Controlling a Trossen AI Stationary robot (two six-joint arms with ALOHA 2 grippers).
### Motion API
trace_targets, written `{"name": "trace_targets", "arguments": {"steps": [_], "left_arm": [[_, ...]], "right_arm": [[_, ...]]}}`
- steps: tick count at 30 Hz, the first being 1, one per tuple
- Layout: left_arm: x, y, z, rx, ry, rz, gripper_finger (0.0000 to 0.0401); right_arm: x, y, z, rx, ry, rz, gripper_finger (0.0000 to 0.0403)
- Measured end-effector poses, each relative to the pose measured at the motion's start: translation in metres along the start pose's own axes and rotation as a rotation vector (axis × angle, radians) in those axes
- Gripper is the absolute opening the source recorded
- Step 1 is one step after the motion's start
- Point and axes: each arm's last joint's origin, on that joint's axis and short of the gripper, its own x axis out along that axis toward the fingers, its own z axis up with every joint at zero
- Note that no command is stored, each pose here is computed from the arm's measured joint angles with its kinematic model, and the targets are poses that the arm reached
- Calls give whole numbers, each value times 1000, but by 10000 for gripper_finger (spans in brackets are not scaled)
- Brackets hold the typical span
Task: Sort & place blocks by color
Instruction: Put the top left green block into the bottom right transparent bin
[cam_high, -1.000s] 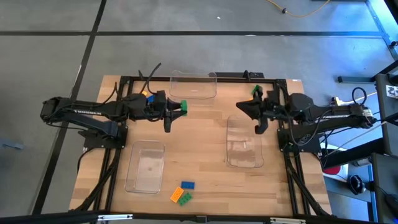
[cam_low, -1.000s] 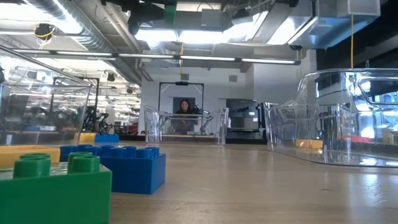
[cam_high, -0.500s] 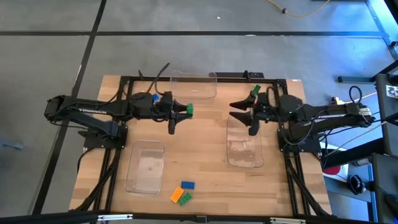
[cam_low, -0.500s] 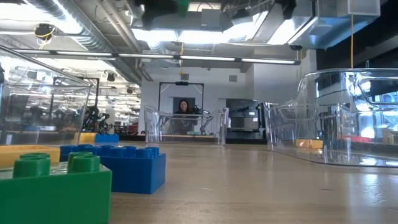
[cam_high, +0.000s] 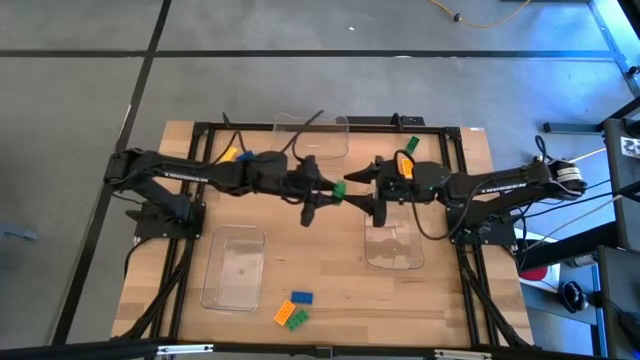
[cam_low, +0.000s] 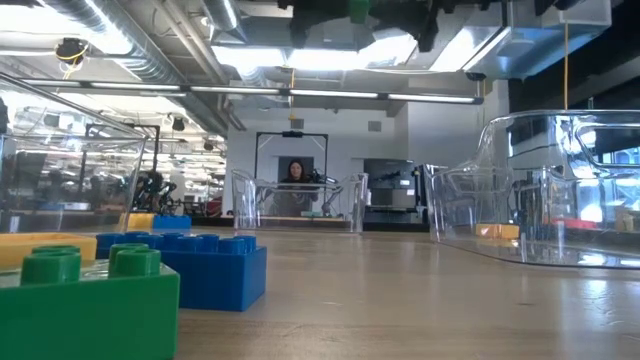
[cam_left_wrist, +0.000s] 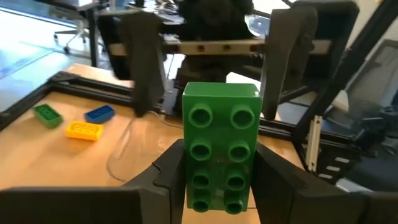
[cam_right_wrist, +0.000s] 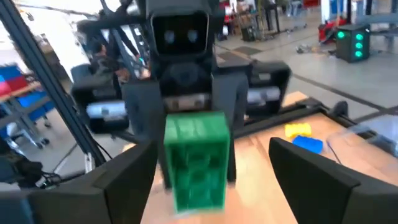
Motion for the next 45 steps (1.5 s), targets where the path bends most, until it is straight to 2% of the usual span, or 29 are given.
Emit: {"name": "trace_targets", "arguments": {"steps": [4,10,16,26,30,34,39,45], "left_arm": [[5,-1,-2,-5,-14,-10,126],[6,-2,2,-4,-53,-13,126],[6,-2,1,-4,-49,-11,126],[6,-2,1,5,-45,-11,126],[6,-1,0,-8,-42,-9,128],[5,4,0,-39,-26,1,178],[-17,16,8,-58,61,39,237],[-70,24,24,-46,147,131,243]], "right_arm": [[0,2,4,2,-34,28,312],[5,2,-4,1,2,45,296],[12,6,-5,6,-49,75,249],[12,5,-6,1,-37,68,144],[12,5,-6,3,-36,69,142],[9,5,-5,3,-24,64,142],[-13,3,6,-20,33,48,142],[-60,-4,20,-41,117,-84,142]]}}
